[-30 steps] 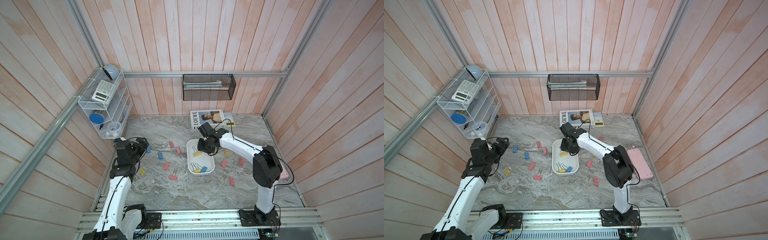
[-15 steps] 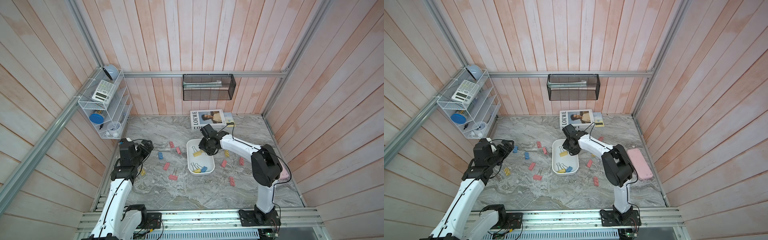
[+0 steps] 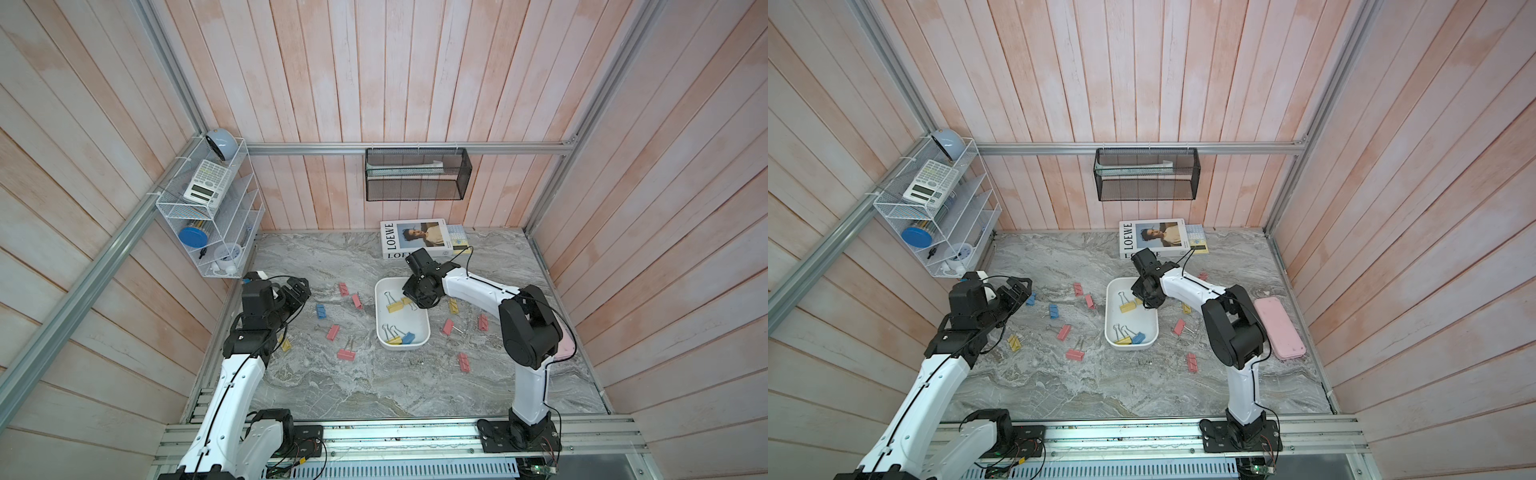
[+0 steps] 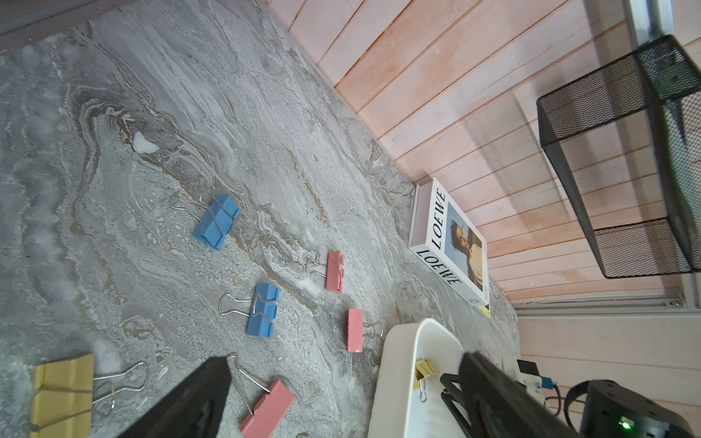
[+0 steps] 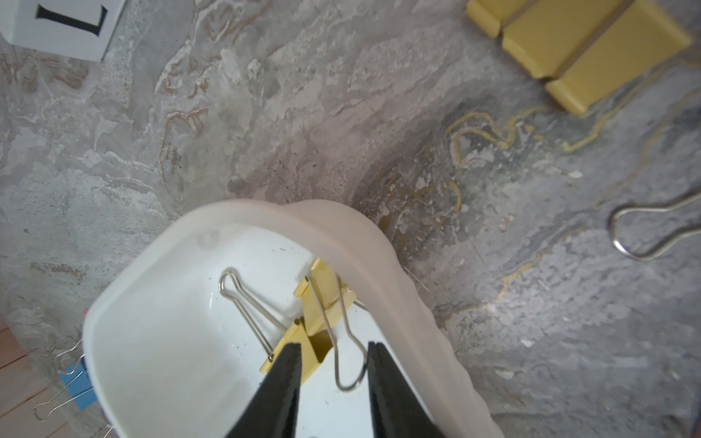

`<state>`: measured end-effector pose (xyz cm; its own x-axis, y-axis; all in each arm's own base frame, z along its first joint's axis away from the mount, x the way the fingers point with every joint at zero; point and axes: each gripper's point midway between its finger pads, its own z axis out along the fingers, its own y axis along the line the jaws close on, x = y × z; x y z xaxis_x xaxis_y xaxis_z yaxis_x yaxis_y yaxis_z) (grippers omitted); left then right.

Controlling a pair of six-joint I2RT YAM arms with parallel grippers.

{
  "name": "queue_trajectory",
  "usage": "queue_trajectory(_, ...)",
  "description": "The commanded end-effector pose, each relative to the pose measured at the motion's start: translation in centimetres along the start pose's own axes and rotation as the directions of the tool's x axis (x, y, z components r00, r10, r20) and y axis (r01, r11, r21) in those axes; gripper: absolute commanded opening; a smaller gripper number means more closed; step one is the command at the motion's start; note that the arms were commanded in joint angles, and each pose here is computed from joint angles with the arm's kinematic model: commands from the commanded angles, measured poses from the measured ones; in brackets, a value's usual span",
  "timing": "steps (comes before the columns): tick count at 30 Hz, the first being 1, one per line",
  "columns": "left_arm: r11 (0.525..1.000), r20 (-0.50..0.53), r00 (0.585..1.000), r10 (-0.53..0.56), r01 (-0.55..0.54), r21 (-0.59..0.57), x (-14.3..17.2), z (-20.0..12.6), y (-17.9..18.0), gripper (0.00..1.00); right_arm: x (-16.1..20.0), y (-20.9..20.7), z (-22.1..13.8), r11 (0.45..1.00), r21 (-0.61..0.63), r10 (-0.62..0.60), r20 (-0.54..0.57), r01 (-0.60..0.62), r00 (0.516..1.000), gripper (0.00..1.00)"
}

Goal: Take out the binder clips from the storage box
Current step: Pick up the binder clip from the storage box, then place the binder clip at the center of the board.

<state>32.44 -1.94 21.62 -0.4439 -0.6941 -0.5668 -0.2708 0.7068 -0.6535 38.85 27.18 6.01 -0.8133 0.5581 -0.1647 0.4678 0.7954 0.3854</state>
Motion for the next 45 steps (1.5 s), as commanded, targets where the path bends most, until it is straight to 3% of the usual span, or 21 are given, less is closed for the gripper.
queue_trajectory(1, 0.999, 0.023, 0.999, 0.037, -0.037, 0.019, -1.0, -0.3, -1.1, 1.0, -0.5, 0.1, 1.0, 1.0, 0.01, 0.02, 0.002, -0.02, 1.0, 0.29)
queue_trajectory(3, 0.999, 0.021, 0.999, 0.039, -0.04, 0.017, -0.9, -0.3, -1.1, 1.0, -0.7, 0.2, 1.4, 1.0, 0.004, 0.027, -0.004, -0.027, 1.0, 0.18)
queue_trajectory(7, 0.999, 0.02, 0.999, 0.045, -0.046, 0.014, -1.0, -0.4, -1.1, 1.0, -1.0, 0.5, 1.4, 1.0, -0.004, 0.026, 0.0, -0.026, 1.0, 0.15)
queue_trajectory(10, 0.999, 0.018, 0.999, 0.047, -0.047, 0.014, -1.0, -0.4, -1.1, 1.0, -1.0, 0.8, 1.4, 1.0, -0.018, 0.021, -0.004, -0.021, 1.0, 0.01)
queue_trajectory(17, 0.999, 0.02, 0.999, 0.04, -0.04, 0.015, -1.1, -0.5, -1.2, 1.0, -0.9, 2.6, -0.9, 0.996, -0.088, -0.025, 0.007, 0.025, 1.0, 0.0)
queue_trajectory(26, 0.998, 0.019, 0.999, -0.043, 0.042, 0.043, -1.2, -0.4, -1.8, 1.0, -2.5, 4.4, -8.7, 0.967, -0.227, -0.088, 0.126, 0.116, 0.988, 0.0)
queue_trajectory(31, 0.995, -0.025, 0.999, -0.036, 0.039, 0.094, -0.5, -0.2, -3.1, 1.0, -5.2, 0.9, -11.4, 0.966, -0.25, -0.027, 0.177, 0.071, 0.984, 0.0)
queue_trajectory(37, 0.995, -0.063, 0.998, -0.006, 0.012, 0.101, 1.0, 0.3, -4.3, 1.0, -9.2, -6.0, -12.9, 0.972, -0.231, 0.101, 0.236, -0.045, 0.966, 0.0)
queue_trajectory(45, 0.993, -0.128, 0.991, 0.051, -0.037, 0.11, 3.4, 1.7, -7.2, 0.95, -14.1, -16.5, -13.9, 0.949, -0.232, 0.29, 0.37, -0.215, 0.882, 0.0)
